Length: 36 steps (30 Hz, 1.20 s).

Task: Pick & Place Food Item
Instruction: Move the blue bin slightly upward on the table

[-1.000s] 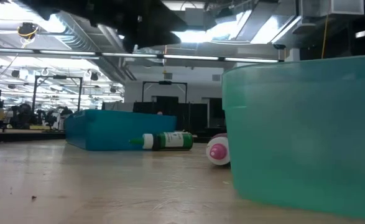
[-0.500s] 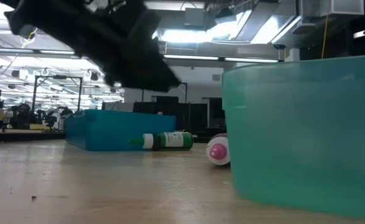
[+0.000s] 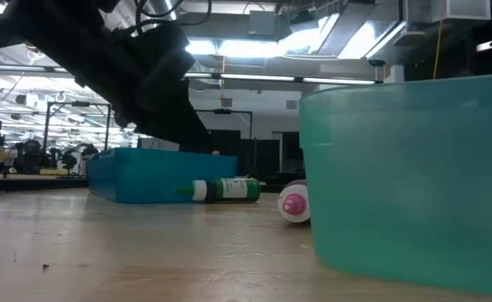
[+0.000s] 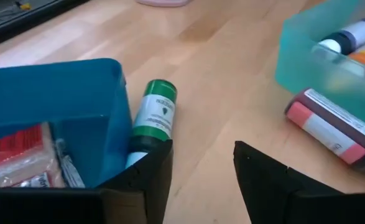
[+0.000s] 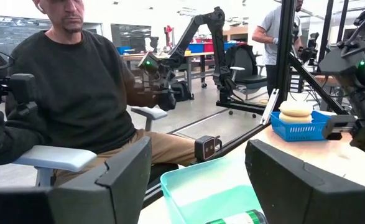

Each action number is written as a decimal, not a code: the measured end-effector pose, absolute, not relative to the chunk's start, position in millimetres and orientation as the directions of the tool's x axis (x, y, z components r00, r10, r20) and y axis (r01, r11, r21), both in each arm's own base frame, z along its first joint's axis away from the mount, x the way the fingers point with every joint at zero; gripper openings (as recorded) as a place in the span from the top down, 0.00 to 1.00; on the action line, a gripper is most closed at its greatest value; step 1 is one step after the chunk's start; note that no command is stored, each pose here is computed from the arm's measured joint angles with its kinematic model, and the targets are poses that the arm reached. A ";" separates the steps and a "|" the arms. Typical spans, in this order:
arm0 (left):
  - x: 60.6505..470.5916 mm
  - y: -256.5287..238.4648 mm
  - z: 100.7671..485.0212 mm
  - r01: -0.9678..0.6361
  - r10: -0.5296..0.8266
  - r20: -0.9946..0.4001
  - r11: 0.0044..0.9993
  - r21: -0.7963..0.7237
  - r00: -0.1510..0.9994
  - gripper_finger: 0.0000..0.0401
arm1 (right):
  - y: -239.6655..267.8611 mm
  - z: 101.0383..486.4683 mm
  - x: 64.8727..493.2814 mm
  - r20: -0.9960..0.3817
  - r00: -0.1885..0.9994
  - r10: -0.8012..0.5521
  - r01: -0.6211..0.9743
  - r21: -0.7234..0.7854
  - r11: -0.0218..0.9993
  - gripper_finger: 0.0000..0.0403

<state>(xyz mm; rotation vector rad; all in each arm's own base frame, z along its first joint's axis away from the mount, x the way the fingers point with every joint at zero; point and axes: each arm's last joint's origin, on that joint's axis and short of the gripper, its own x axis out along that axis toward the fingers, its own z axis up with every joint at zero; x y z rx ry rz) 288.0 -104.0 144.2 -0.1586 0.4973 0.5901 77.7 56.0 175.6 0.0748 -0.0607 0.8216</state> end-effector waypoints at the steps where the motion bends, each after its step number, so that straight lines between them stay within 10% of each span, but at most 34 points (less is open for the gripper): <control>1: 287.7 -104.0 144.0 -0.569 0.494 -0.494 0.822 -0.002 0.716 0.59 | 56.0 175.6 77.7 0.083 0.680 0.729 -0.733 0.043 0.679 0.37; 36: 249.2 -82.2 118.6 -0.723 0.647 -0.629 0.665 0.188 0.432 0.57 | 56.0 175.6 77.7 0.083 0.679 0.729 -0.733 0.042 0.678 0.37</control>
